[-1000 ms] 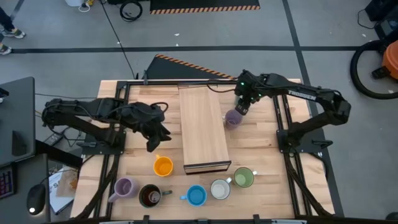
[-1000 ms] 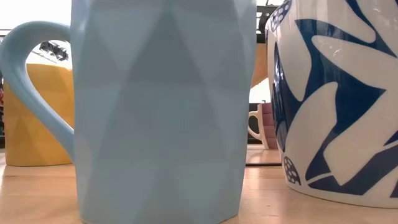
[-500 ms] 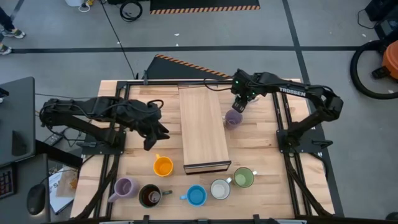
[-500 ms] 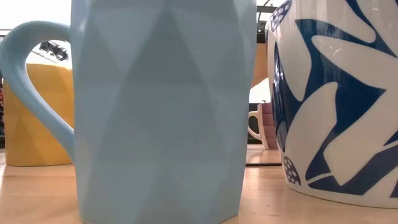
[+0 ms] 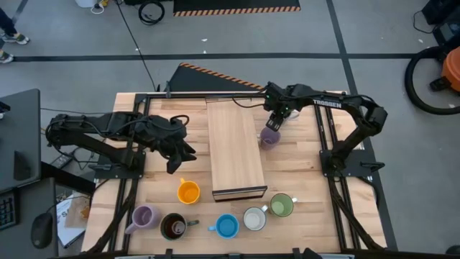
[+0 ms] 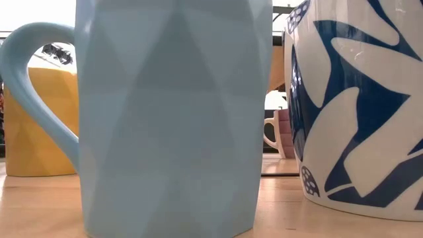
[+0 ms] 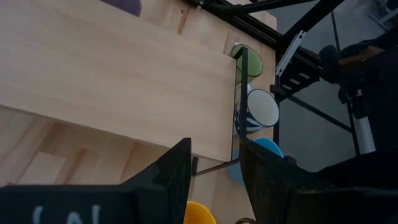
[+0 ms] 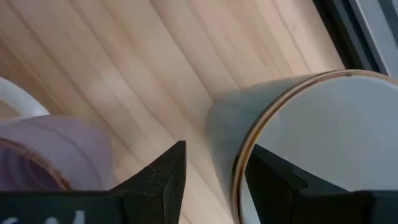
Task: Place coffee mugs
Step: Put the light blue mug on the shelf
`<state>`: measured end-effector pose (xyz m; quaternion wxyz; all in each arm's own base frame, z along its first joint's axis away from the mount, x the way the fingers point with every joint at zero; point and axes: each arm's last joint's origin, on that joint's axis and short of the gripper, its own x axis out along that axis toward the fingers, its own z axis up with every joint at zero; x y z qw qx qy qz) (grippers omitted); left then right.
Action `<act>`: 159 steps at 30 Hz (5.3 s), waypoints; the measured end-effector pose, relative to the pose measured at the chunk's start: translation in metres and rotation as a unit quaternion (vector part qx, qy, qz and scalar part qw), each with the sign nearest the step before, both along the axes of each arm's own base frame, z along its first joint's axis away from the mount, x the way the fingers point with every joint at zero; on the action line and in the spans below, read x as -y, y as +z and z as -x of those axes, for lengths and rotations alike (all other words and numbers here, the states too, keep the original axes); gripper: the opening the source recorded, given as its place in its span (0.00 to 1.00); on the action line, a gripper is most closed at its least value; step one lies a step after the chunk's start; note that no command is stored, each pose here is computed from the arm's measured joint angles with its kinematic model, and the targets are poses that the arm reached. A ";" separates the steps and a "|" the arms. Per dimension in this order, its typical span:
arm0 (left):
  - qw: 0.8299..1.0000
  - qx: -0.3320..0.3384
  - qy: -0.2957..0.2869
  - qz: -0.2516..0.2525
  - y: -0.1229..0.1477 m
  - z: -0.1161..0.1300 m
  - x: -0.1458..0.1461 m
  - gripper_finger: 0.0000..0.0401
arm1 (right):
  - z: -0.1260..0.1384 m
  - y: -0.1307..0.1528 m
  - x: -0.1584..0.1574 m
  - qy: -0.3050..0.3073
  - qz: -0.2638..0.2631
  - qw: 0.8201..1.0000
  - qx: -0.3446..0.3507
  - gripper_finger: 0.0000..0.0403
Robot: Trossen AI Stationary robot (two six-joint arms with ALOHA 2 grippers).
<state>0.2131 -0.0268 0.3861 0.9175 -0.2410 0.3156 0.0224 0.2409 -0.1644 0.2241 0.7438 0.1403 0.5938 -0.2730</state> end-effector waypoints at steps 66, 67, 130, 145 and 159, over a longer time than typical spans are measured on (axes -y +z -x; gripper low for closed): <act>0.991 0.121 0.051 0.036 0.021 -0.013 -0.025 0.35 | 0.038 0.137 -0.064 0.133 0.035 0.990 0.031 0.10; 0.990 0.123 0.051 0.038 0.022 -0.013 -0.027 0.35 | 0.038 0.143 -0.064 0.132 0.036 0.990 0.033 0.10; 0.985 0.152 0.084 0.025 0.028 -0.010 -0.046 0.35 | -0.111 0.153 -0.044 0.259 0.032 0.965 0.035 0.10; 0.984 0.152 0.084 0.026 0.028 -0.010 -0.046 0.35 | -0.120 0.144 -0.034 0.271 0.026 0.961 0.045 0.10; 0.985 0.151 0.073 0.033 0.028 -0.010 -0.045 0.35 | -0.119 0.141 -0.029 0.246 0.030 0.968 0.031 0.10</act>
